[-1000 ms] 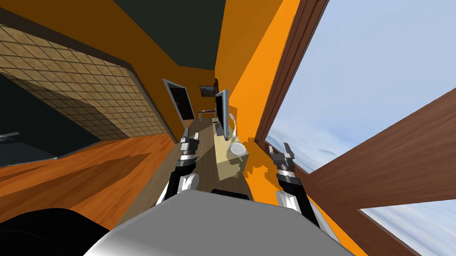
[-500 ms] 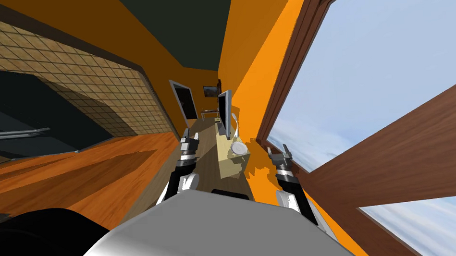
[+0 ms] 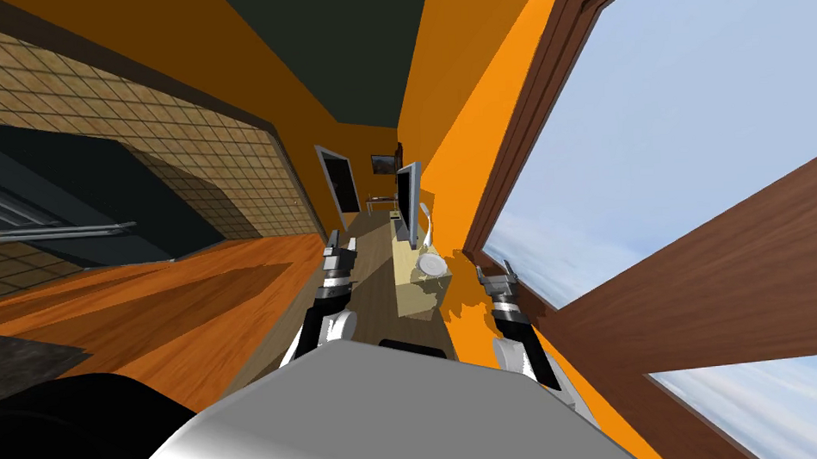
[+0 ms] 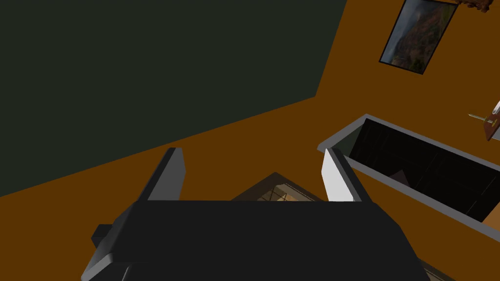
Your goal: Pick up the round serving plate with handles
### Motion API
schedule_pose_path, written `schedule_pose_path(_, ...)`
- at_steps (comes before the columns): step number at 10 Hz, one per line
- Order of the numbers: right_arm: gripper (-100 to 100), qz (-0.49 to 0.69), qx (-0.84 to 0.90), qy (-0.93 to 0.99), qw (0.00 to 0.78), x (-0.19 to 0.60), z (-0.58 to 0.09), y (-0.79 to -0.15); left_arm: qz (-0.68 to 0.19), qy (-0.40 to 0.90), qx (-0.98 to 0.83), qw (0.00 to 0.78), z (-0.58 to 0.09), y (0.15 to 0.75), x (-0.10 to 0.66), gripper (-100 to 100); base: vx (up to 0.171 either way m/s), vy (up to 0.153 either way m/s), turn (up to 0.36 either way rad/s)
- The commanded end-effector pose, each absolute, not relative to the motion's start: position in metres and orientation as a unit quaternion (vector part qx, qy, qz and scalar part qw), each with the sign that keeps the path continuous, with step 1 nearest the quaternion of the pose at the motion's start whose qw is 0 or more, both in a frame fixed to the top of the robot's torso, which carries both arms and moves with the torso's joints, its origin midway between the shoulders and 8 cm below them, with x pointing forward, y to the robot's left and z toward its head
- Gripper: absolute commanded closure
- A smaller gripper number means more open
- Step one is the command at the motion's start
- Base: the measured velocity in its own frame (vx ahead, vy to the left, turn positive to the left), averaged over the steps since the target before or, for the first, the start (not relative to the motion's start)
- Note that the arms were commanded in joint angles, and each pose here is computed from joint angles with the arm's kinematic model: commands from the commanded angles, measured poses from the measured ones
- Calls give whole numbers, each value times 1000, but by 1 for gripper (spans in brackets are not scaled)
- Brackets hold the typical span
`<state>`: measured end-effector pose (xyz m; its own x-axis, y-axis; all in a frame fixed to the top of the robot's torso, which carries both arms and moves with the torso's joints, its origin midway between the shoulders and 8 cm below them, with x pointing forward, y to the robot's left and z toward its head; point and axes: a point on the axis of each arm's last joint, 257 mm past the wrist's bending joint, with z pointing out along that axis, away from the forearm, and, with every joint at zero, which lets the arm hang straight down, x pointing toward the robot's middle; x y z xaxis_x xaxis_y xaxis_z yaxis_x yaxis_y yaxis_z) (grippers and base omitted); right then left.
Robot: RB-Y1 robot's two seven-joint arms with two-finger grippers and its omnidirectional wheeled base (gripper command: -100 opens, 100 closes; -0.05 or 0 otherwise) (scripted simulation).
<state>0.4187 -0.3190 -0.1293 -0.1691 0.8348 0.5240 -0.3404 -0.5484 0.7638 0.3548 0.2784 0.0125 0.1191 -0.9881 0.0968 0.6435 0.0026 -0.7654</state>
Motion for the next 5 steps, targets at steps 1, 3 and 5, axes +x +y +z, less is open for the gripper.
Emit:
schedule_pose_path(1, -100, 729, 515, 235, 384, 422, -138, -322, -615, 249, -347, 663, 13, 278, 355, 0, -48, -1, 103)
schedule_pose_path(3, -100, 730, 539, 219, 358, 430, -153, -328, -615, 249, -347, 663, 12, 278, 355, 0, -30, 0, 76)
schedule_pose_path(5, -100, 737, 543, 209, 344, 430, -153, -328, -615, 249, -347, 663, 12, 278, 355, 0, -31, -3, 51)
